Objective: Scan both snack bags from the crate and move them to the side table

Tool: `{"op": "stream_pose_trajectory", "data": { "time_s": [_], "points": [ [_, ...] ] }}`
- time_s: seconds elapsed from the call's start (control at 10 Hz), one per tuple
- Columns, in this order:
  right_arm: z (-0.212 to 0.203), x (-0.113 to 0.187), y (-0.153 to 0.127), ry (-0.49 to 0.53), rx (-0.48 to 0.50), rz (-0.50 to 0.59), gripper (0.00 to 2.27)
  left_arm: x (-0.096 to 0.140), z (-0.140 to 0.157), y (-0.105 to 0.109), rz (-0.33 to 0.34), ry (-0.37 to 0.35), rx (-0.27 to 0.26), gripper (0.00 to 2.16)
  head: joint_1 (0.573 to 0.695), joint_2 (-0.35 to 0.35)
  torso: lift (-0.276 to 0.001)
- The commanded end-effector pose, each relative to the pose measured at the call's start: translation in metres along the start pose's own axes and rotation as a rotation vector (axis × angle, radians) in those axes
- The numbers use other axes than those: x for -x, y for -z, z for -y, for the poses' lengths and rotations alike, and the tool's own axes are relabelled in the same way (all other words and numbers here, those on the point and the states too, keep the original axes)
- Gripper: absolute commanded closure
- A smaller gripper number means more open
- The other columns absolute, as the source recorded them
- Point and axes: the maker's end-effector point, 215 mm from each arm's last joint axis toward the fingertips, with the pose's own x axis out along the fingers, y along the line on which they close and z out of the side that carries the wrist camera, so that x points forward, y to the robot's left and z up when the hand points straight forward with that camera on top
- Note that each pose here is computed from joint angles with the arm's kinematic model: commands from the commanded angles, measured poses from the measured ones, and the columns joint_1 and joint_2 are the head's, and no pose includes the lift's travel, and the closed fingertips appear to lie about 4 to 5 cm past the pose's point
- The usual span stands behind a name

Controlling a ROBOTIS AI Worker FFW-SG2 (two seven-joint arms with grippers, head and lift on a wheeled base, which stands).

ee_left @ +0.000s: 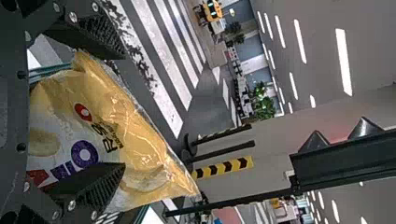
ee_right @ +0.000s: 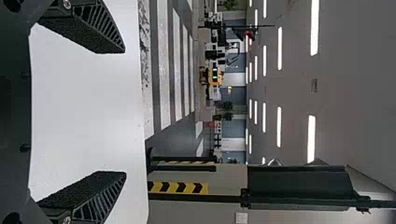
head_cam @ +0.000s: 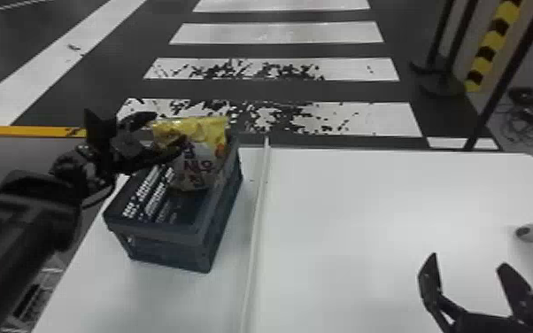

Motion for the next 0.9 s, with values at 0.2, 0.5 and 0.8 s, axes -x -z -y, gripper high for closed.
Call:
{"op": "stream_pose_trajectory", "data": {
  "time_s": [0.2, 0.5, 0.8],
  "points": [
    [0.001, 0.001, -0.001, 0.001, 0.0, 0.004, 0.06, -0.004, 0.008, 0.014, -0.047, 0.007, -0.036, 2.13, 0.695, 0.068, -0.099],
    [0.001, 0.001, 0.001, 0.002, -0.001, 0.001, 0.06, 0.011, 0.005, 0.019, -0.061, 0.029, -0.081, 2.13, 0.695, 0.075, -0.099],
    [0.0, 0.002, 0.003, -0.001, -0.001, -0.004, 0.06, 0.038, -0.005, 0.014, -0.034, -0.013, -0.049, 2.13, 0.695, 0.087, -0.099]
  ]
}}
